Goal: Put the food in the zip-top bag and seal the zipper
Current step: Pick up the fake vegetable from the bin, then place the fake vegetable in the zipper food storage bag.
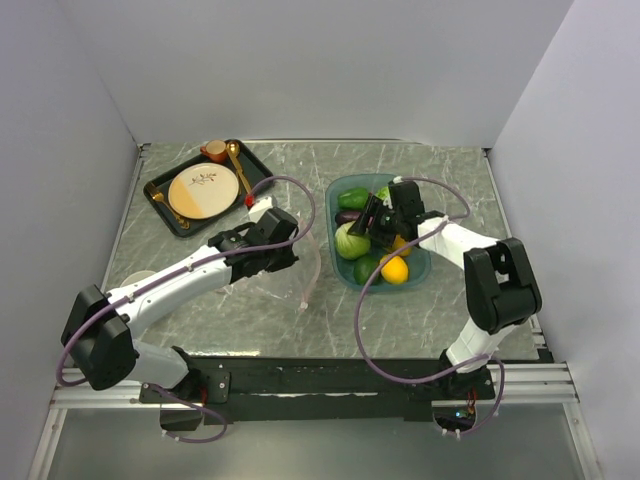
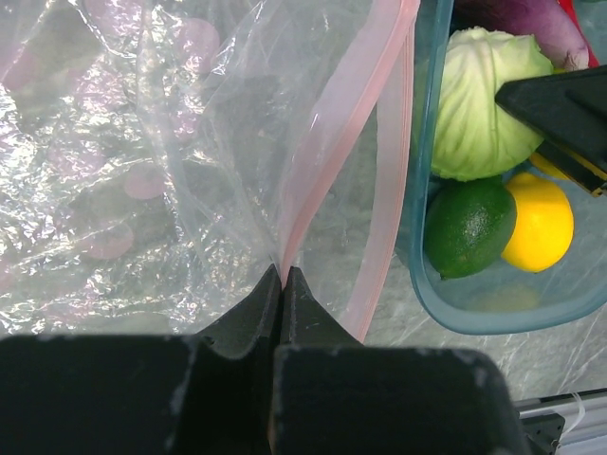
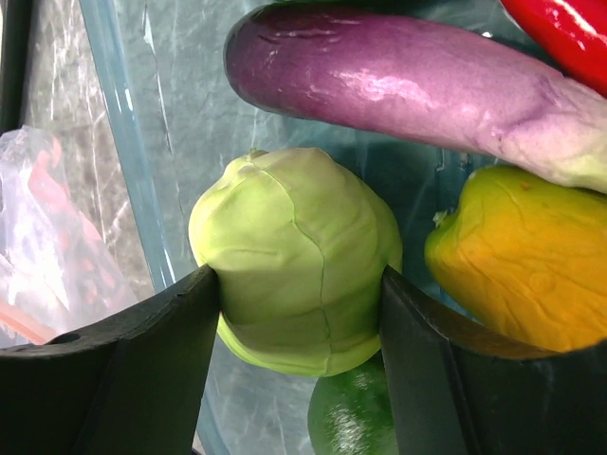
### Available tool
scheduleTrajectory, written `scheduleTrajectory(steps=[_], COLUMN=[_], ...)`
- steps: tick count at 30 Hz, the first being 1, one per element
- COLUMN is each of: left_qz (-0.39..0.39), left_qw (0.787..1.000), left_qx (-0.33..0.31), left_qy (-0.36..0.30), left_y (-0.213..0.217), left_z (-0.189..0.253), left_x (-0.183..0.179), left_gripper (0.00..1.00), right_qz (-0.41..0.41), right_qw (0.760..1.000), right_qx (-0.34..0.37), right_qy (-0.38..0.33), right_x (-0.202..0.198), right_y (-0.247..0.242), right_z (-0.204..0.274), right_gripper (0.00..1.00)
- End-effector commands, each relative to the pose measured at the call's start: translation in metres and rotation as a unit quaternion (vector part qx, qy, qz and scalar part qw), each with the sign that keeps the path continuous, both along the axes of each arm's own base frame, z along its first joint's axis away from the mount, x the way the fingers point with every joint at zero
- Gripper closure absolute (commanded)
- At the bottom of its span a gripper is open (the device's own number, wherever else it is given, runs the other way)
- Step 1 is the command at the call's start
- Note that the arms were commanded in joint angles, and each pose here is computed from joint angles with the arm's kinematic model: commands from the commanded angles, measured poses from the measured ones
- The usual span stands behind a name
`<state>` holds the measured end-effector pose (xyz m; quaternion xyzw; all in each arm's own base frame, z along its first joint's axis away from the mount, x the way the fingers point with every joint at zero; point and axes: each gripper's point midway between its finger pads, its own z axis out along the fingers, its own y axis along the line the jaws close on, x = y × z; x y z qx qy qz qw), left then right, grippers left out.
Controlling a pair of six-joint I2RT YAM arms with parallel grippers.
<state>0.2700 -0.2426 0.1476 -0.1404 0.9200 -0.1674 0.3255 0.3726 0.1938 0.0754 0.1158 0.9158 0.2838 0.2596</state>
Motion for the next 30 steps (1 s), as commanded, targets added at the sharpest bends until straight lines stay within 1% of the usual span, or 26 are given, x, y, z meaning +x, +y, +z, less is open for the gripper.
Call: scheduleTrajectory(steps=[1, 6, 7, 11, 15, 18, 22, 28, 30], left_qz=[0.001, 0.004, 0.004, 0.003, 0.0, -0.001, -0.004, -0.01, -0.013], left_qw=[1.0, 1.0, 1.0, 0.999, 0.999, 0.999, 0.999, 0.998, 0.998], left_qx=[-0.017, -0.015, -0.017, -0.02, -0.025, -0.029, -0.035, -0.046, -0.047], left_qy=[-0.02, -0.022, -0.023, -0.027, -0.031, -0.034, -0.035, -0.038, -0.039], left_y=[0.0, 0.001, 0.0, -0.001, -0.005, -0.007, -0.011, -0.015, -0.014], left_z=[0.014, 0.015, 0.016, 0.02, 0.025, 0.028, 0.03, 0.035, 0.037], left_x=[0.003, 0.003, 0.004, 0.006, 0.008, 0.01, 0.011, 0.011, 0.01], left_gripper=[0.99, 0.99, 0.99, 0.99, 0.99, 0.99, 0.99, 0.99, 0.99], right_qz=[0.028, 0.023, 0.023, 0.022, 0.037, 0.054, 0.095, 0.129, 0.129], right_qw=[0.997, 0.993, 0.99, 0.986, 0.981, 0.98, 0.979, 0.976, 0.976], right_qx=[0.029, 0.027, 0.028, 0.024, 0.035, 0.04, 0.052, 0.07, 0.064], right_qy=[-0.067, -0.116, -0.135, -0.162, -0.185, -0.189, -0.174, -0.161, -0.161], right_x=[-0.002, -0.008, -0.011, -0.027, -0.053, -0.072, -0.101, -0.115, -0.111], right_y=[0.007, 0.0, -0.002, -0.01, -0.009, -0.003, 0.024, 0.062, 0.069], right_z=[0.048, 0.088, 0.103, 0.128, 0.148, 0.152, 0.143, 0.134, 0.133], right_gripper=[0.97, 0.98, 0.98, 0.97, 0.96, 0.96, 0.96, 0.96, 0.96])
